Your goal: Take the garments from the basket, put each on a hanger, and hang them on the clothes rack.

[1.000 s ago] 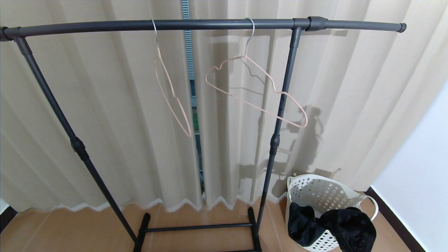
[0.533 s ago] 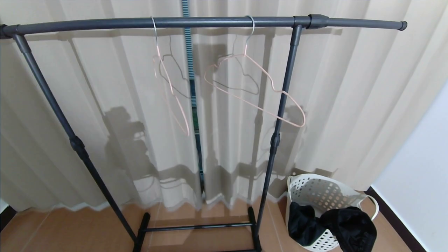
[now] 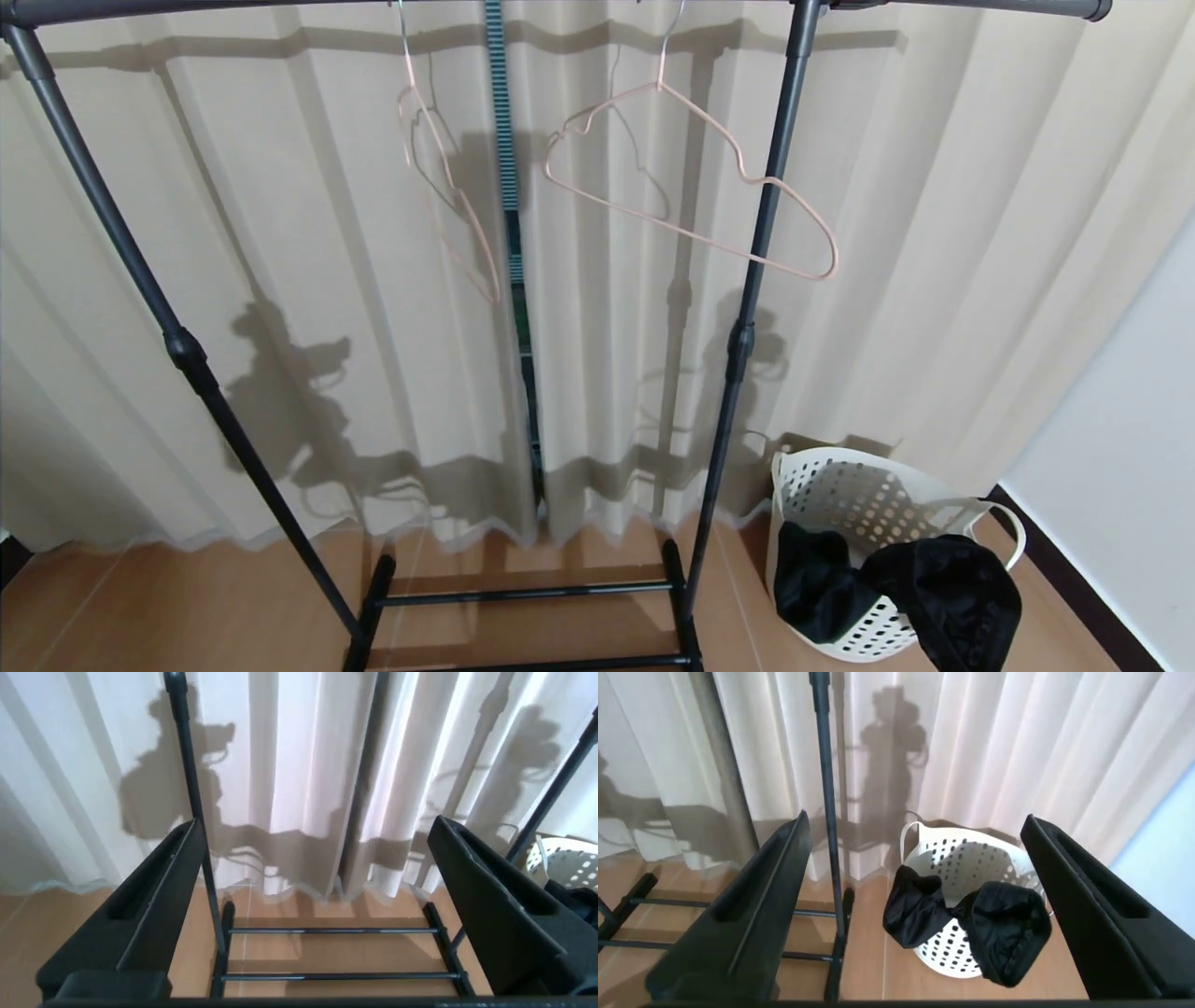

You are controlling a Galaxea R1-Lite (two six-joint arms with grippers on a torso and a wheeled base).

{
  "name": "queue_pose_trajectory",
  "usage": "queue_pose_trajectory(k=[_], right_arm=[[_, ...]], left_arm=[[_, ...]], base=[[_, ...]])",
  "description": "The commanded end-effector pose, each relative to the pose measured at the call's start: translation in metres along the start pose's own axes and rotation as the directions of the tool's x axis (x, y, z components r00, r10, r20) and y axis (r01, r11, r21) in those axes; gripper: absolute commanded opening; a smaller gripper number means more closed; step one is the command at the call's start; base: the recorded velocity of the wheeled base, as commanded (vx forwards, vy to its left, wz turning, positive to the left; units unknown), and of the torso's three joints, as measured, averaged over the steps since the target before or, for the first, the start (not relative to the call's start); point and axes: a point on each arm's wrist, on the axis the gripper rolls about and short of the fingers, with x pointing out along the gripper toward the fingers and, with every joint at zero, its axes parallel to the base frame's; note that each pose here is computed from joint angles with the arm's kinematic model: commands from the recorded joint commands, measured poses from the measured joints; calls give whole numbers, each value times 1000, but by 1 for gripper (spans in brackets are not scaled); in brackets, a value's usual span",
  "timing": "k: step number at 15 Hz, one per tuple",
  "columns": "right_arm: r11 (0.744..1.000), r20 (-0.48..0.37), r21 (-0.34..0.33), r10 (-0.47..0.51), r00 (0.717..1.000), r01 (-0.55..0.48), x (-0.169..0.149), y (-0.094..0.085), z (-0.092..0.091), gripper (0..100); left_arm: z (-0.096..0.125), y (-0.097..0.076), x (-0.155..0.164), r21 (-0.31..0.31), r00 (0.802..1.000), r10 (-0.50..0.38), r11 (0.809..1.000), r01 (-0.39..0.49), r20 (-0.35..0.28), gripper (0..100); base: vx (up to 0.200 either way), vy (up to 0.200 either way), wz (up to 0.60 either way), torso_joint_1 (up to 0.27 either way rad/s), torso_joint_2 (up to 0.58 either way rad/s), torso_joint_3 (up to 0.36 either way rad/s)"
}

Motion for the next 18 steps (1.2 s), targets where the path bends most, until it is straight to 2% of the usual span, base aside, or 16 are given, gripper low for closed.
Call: queue_pose_trajectory(k=[1,6,12,13,18], right_arm=[[1000,0,0,0,1000,0,0,0,0,100],[1000,2,-2,0,1000,0,0,0,0,100],[1000,2,-2,1,1000,-1,0,0,0,100],[1000,2,-2,1,1000,-1,0,0,0,100],[1000,2,-2,1,1000,-1,0,0,0,100]], left_arm=[[0,0,0,0,1000,1,1000,-1,1,100],[0,0,0,0,1000,1,1000,-1,1,100],[0,0,0,0,1000,1,1000,-1,1,100],[0,0,0,0,1000,1,1000,-1,-2,100],[0,0,0,0,1000,1,1000,-1,-2,100]], base=[[0,0,0,-17,61,41],[0,0,0,0,0,0],[0,0,-600,3,4,4],[0,0,0,0,0,0],[0,-200,0,0,2,2]])
